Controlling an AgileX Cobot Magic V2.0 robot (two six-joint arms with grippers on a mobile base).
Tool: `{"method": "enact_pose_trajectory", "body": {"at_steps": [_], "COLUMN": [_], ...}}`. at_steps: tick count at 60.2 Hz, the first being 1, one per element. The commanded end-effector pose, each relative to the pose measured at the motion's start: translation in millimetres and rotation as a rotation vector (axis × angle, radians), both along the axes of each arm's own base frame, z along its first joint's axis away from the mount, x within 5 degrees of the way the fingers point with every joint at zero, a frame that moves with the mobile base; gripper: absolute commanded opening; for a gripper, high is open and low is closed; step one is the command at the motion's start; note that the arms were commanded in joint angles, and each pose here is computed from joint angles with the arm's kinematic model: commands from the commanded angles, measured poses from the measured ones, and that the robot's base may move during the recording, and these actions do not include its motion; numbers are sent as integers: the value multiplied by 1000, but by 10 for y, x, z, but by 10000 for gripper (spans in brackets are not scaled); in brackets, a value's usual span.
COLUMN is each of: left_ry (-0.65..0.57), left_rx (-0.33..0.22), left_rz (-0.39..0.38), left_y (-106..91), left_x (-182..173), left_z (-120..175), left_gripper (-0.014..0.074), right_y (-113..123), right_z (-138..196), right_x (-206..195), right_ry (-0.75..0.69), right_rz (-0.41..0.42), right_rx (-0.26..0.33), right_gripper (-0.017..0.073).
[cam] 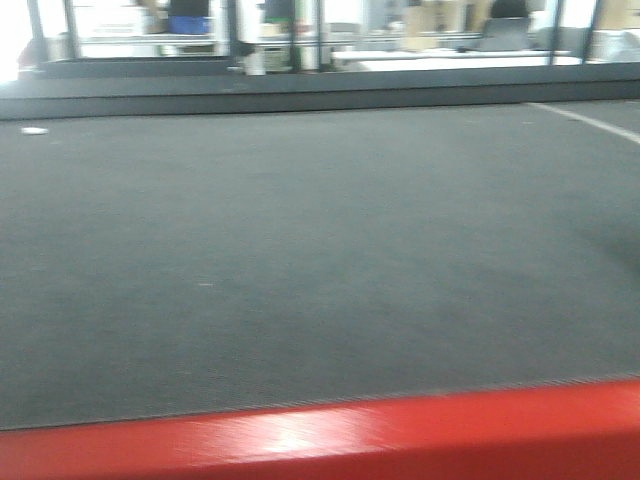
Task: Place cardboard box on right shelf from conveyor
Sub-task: 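Drive the base to the steel shelf rack holding the box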
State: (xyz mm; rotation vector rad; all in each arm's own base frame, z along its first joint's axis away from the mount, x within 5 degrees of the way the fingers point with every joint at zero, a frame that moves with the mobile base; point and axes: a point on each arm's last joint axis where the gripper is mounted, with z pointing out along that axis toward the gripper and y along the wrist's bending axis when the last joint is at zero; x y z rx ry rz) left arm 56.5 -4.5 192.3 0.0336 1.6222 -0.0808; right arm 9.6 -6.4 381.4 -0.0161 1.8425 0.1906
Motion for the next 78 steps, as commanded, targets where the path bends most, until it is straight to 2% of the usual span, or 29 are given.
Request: {"method": "enact_pose_trajectory", "body": {"at_steps": [1, 78], "left_ry": [-92, -92], "left_rx": [-12, -12], "left_rz": [8, 8], "left_y": [7, 7], "left_x": [-6, -6], "left_z": [58, 58], "left_gripper": [-116, -116], "right_y": [4, 4], "right_z": [152, 152], "right_x": [18, 18], "right_ry": [-107, -107], "right_rz": [-1, -1], "right_rx": [2, 2], "right_gripper": [215, 215]}}
